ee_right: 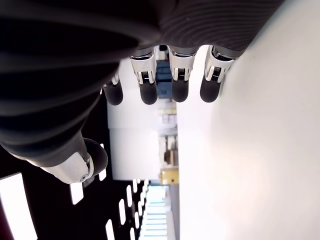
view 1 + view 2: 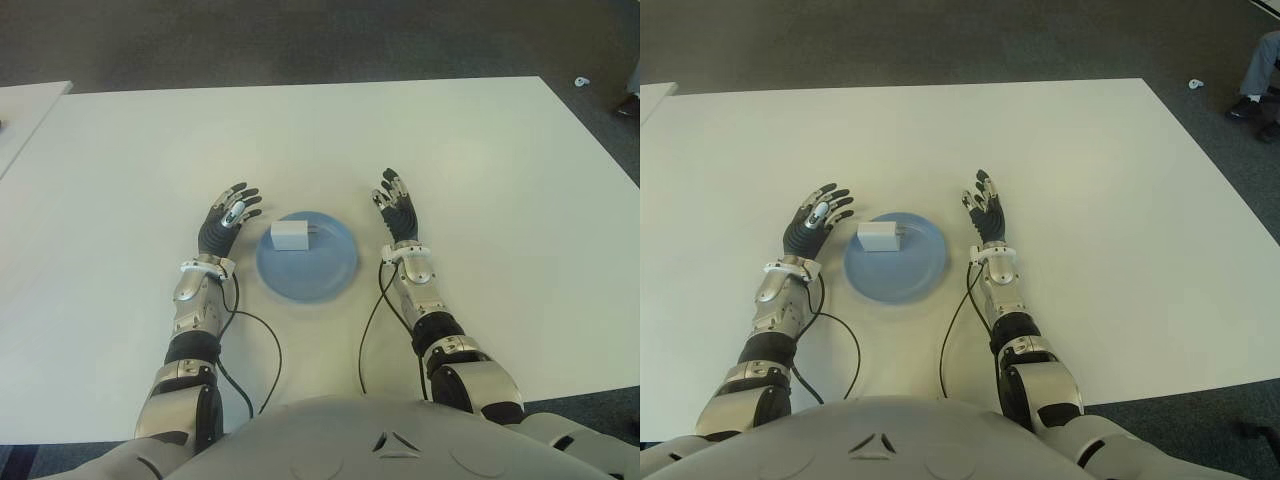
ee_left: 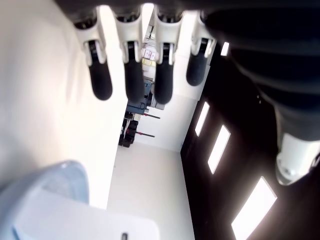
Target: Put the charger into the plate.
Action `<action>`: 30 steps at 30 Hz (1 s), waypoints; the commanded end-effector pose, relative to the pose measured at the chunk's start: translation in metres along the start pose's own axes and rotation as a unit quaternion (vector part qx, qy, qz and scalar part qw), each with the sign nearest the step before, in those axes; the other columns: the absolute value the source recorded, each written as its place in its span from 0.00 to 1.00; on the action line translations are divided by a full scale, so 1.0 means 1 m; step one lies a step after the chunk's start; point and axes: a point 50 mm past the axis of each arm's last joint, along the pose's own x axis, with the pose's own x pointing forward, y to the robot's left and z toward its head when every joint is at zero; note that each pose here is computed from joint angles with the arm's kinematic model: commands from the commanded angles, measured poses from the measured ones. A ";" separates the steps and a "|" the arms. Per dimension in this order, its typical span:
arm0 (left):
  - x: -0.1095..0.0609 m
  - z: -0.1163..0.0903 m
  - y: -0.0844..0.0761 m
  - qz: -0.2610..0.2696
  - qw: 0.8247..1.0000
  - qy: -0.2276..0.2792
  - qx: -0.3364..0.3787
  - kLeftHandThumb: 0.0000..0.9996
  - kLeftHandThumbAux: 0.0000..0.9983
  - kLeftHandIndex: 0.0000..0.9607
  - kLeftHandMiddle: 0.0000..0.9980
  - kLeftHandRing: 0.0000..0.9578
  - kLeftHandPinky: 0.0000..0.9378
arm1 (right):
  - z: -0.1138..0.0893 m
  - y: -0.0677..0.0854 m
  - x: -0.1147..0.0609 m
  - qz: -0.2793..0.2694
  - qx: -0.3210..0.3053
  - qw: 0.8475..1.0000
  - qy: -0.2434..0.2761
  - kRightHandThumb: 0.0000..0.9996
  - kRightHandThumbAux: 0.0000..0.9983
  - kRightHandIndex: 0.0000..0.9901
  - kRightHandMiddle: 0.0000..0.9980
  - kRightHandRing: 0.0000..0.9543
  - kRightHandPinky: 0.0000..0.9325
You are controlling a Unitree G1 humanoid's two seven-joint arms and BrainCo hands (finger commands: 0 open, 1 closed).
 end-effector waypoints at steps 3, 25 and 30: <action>-0.011 -0.017 0.006 0.027 0.999 0.036 0.011 0.12 0.55 0.14 0.17 0.17 0.19 | -0.045 -0.002 -0.034 -0.011 0.012 0.994 0.106 0.10 0.61 0.02 0.02 0.01 0.03; -0.009 -0.026 0.010 0.063 0.996 0.061 0.033 0.10 0.56 0.00 0.00 0.00 0.00 | -0.053 -0.002 -0.042 -0.008 0.039 0.993 0.112 0.14 0.60 0.03 0.06 0.05 0.06; -0.010 -0.026 0.010 0.059 0.995 0.064 0.041 0.11 0.55 0.00 0.00 0.00 0.00 | -0.053 -0.002 -0.042 -0.006 0.040 0.993 0.113 0.14 0.61 0.03 0.06 0.05 0.06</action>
